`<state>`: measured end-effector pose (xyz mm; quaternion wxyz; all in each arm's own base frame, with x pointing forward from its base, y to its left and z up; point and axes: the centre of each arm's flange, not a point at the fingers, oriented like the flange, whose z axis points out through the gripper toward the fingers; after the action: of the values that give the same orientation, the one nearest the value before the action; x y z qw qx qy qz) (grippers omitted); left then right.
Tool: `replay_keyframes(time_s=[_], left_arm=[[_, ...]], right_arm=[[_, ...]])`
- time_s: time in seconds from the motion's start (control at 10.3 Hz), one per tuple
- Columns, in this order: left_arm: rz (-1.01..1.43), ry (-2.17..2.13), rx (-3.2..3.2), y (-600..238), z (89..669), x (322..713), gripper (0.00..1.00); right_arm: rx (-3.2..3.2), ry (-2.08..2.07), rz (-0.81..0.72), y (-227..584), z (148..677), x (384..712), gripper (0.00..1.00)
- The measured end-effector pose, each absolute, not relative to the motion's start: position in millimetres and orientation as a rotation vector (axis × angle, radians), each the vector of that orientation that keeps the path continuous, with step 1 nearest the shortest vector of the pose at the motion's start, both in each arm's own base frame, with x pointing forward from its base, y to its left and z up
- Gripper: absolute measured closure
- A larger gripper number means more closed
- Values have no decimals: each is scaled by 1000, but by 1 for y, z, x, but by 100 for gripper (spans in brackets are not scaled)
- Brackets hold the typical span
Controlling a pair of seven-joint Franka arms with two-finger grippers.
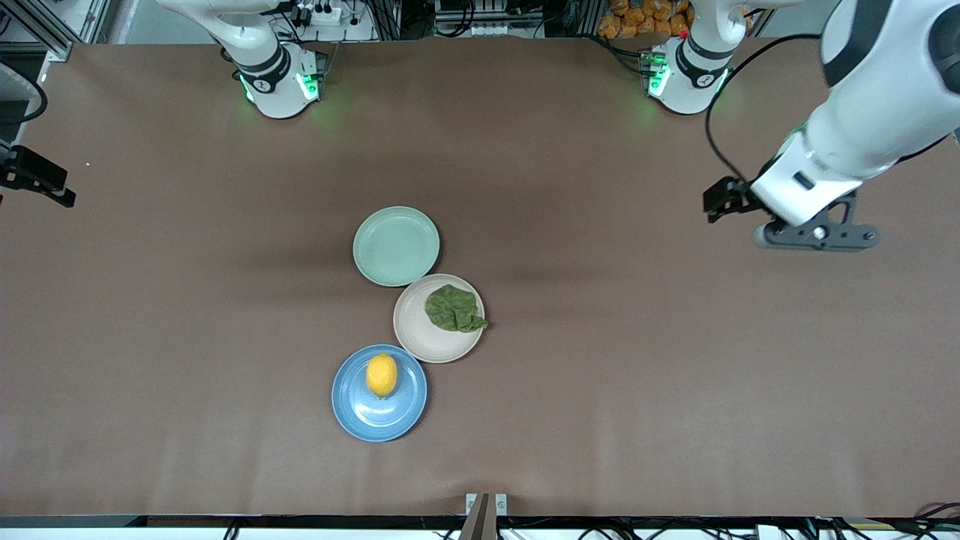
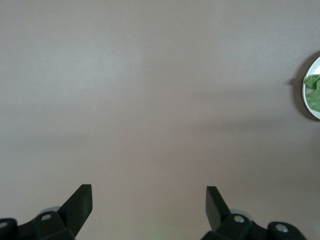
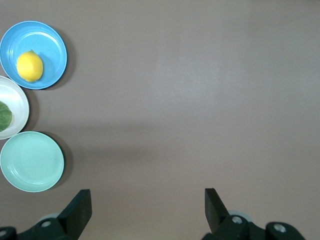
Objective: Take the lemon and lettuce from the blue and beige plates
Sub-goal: 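Reach the left gripper to the lettuce while the right gripper reaches the lemon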
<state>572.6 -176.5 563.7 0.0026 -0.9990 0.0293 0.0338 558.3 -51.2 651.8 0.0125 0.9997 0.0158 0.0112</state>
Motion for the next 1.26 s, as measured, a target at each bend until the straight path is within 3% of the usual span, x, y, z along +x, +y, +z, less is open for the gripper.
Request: replay_keyframes(time_s=[1.26], left_arm=[[121, -633, -3096, -347, 407, 598, 0]], right_arm=[[3170, -144, -73, -1, 567, 574, 0]])
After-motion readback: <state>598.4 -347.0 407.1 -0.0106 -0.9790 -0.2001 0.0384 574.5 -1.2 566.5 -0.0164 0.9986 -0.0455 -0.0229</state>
